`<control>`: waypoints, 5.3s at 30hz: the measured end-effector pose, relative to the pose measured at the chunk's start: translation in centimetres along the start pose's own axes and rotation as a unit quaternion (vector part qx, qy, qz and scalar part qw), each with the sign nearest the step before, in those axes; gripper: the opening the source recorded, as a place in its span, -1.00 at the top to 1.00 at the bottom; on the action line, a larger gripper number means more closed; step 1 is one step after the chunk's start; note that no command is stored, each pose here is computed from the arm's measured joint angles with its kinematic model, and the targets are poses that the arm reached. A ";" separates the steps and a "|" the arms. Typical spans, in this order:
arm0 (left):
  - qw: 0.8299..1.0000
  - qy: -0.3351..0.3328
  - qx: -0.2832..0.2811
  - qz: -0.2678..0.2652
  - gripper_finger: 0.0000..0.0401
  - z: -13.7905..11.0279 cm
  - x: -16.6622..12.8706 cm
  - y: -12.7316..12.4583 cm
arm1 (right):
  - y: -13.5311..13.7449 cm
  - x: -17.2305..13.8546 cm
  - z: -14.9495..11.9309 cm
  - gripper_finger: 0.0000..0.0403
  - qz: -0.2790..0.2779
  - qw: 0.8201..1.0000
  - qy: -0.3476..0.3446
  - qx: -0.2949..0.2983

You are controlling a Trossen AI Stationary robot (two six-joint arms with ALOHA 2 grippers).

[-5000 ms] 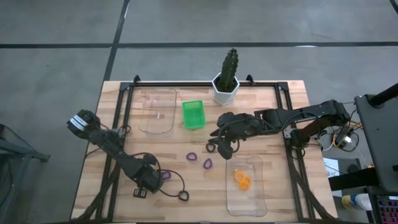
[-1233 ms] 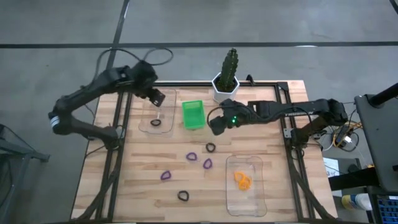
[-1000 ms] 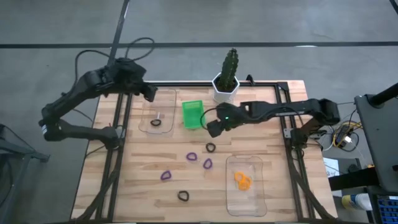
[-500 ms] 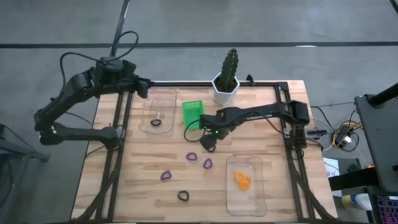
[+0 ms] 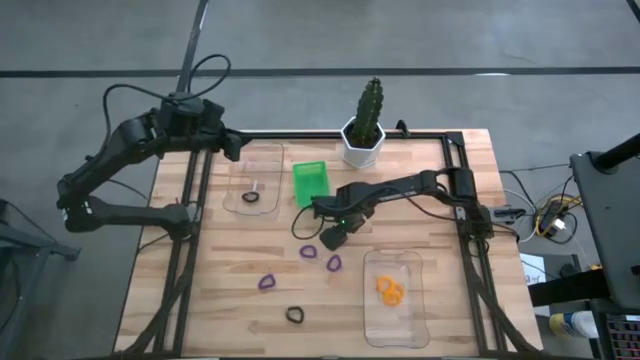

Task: Sort spring keychains
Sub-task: Put the top black spring keychain into the top transparent bin

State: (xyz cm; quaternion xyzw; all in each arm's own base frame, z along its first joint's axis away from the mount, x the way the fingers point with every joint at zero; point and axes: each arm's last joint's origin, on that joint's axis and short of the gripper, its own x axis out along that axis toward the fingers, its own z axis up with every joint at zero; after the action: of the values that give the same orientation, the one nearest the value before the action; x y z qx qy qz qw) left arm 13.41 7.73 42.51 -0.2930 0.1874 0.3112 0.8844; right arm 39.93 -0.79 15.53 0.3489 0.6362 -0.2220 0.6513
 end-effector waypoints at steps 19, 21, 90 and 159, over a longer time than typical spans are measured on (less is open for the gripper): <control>1.000 0.000 -0.002 0.000 0.29 0.0 0.0 0.0 | 0.3 0.9 0.6 0.89 0.001 0.999 -0.005 -0.050; 1.000 0.000 -0.001 0.000 0.29 0.0 0.0 0.0 | 0.5 0.3 0.6 0.89 0.008 0.998 -0.010 -0.056; 0.971 0.026 0.007 -0.236 0.58 1.8 7.2 -5.4 | 2.6 -28.6 0.0 0.91 0.121 0.859 -0.493 -0.062; 0.939 0.292 0.054 0.172 0.91 -11.9 15.8 7.1 | 4.7 -27.9 -2.1 -0.09 0.138 0.859 -0.479 -0.116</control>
State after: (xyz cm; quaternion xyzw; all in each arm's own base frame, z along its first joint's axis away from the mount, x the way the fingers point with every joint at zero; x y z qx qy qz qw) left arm 18.57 11.60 22.54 -0.2861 0.5017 0.3488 0.7381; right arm 39.45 -0.45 43.92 0.2059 0.2122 -0.1943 0.9353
